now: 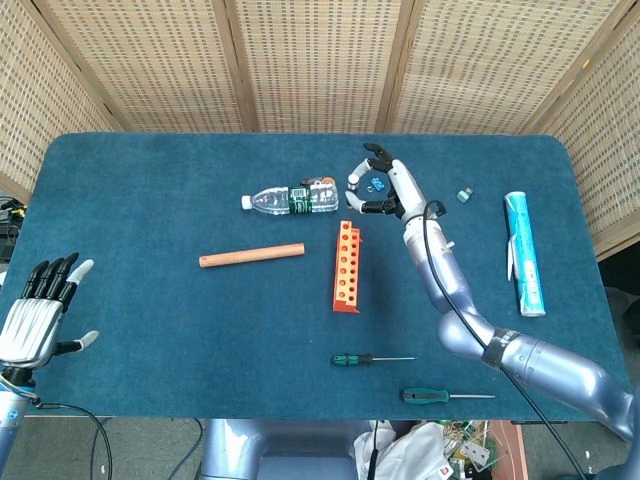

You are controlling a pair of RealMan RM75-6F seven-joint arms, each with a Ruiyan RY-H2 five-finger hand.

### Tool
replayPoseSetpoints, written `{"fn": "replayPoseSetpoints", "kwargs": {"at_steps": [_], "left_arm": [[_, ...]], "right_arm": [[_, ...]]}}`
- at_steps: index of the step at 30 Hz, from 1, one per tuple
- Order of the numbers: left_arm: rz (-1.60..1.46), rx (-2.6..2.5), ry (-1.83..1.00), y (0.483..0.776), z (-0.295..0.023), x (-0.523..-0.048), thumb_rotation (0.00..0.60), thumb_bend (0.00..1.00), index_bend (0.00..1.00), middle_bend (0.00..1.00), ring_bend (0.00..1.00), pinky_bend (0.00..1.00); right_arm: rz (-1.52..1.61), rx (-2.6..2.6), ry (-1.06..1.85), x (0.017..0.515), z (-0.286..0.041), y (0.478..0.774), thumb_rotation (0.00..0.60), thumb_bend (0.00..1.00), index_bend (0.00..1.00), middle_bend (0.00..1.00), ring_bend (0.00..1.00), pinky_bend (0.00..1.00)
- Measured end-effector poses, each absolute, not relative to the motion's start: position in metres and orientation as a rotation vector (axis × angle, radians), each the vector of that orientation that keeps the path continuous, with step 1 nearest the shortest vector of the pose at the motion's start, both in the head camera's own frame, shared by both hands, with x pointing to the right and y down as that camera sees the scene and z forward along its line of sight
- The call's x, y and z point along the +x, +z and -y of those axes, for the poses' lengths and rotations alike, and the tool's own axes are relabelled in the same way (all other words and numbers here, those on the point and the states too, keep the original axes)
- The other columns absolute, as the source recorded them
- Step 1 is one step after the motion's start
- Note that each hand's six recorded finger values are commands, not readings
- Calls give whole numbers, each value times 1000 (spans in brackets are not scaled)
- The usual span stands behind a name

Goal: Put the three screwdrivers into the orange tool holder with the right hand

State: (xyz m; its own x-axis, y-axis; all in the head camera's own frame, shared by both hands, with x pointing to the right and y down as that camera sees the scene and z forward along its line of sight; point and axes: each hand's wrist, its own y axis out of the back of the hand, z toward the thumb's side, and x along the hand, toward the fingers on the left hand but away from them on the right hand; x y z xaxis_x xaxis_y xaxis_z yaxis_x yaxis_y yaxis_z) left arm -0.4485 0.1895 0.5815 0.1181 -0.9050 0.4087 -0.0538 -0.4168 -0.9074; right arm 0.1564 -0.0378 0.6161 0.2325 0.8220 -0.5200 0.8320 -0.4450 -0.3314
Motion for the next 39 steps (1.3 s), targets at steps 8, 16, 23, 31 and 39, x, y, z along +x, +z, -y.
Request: {"fn": "replayPoseSetpoints", "kwargs": {"at_steps": [8,16,23,31,39], "left_arm": [[-964,-1626,-1396,581,-189,-450,600,0,0,0,0,0],[-972,-1625,-1400,581,-187,-453,600,0,0,0,0,0],[-973,-1626,-1403,581,-187,-454,600,0,0,0,0,0],[-970,-1627,-1403,582,-187,-453,600,0,0,0,0,0],[-976,-1626,-1397,580,-187,-453,600,0,0,0,0,0]], "right_arm": [[-1609,2443,-979,146,36,621,600,434,634,70,0,0],[-1587,2448,-1001,140,33,630,600,434,635,70,0,0],[-1591,2442,-1009,141,34,635,600,434,634,70,0,0],[-1604,2444,-1008,146,37,631,600,434,634,70,0,0],[-1614,2436,-1036,152,38,635,600,434,635,70,0,0]]}}
